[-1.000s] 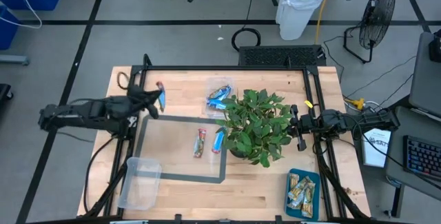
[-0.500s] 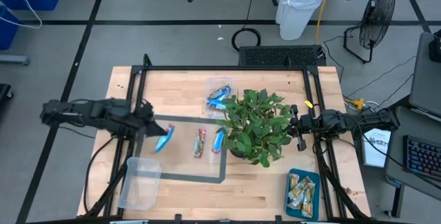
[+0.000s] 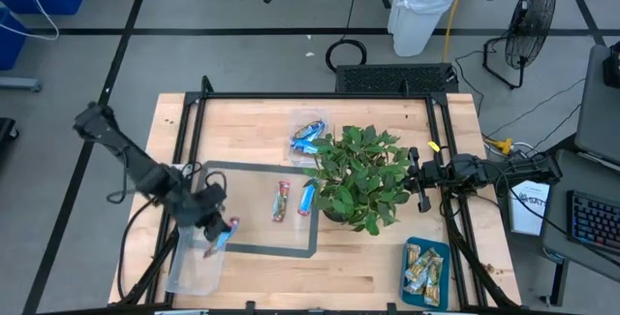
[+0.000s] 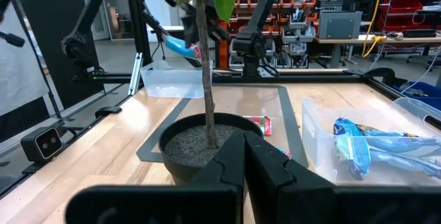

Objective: Pick and place Granola Bars by type
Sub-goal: Put the left red granola bar into the bottom transparent bin

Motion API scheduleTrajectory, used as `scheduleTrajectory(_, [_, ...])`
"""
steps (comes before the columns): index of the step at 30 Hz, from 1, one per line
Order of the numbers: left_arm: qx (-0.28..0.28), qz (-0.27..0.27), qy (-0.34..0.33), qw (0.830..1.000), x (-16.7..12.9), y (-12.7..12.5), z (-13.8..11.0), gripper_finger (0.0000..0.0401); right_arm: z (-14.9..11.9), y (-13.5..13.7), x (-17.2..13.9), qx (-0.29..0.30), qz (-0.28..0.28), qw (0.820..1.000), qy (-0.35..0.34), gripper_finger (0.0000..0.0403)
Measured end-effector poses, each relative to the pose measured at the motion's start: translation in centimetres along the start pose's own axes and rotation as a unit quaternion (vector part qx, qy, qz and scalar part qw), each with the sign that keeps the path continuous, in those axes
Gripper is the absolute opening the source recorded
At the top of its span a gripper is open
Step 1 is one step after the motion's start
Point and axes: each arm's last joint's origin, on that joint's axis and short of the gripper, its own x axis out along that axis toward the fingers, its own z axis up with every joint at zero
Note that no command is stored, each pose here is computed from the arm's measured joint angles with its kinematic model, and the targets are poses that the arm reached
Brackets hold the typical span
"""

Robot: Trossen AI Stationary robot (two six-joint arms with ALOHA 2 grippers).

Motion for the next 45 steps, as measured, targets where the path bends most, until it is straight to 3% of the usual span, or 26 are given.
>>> scheduleTrajectory(6, [-0.062, 0.110, -0.012, 0.992, -0.6, -3.7, -3.1, 0.0003, 0.0, 0.0, 0.0, 0.000, 0.000, 1.000, 0.000, 0.0000])
scheduleTrajectory(11, [-0.119, 0.207, -0.026, 0.971, -1.1, -6.3, -5.1, 0.0003, 0.0, 0.0, 0.0, 0.000, 0.000, 1.000, 0.000, 0.0000])
scheduleTrajectory(20, [-0.267, 0.338, -0.022, 0.902, 0.4, -7.3, -7.4, 0.0003, 0.0, 0.0, 0.0, 0.000, 0.000, 1.000, 0.000, 0.0000])
scheduleTrajectory(27, [-0.251, 0.373, -0.019, 0.893, 1.6, -7.0, -8.0, 0.0003, 0.0, 0.0, 0.0, 0.000, 0.000, 1.000, 0.000, 0.0000])
scheduleTrajectory(37, [-0.213, 0.452, -0.052, 0.865, 3.7, -5.8, -9.6, 0.0004, 0.0, 0.0, 0.0, 0.000, 0.000, 1.000, 0.000, 0.0000])
scheduleTrajectory(45, [-0.214, 0.447, -0.053, 0.867, 4.3, -5.9, -9.8, 0.0005, 0.0, 0.0, 0.0, 0.000, 0.000, 1.000, 0.000, 0.0000])
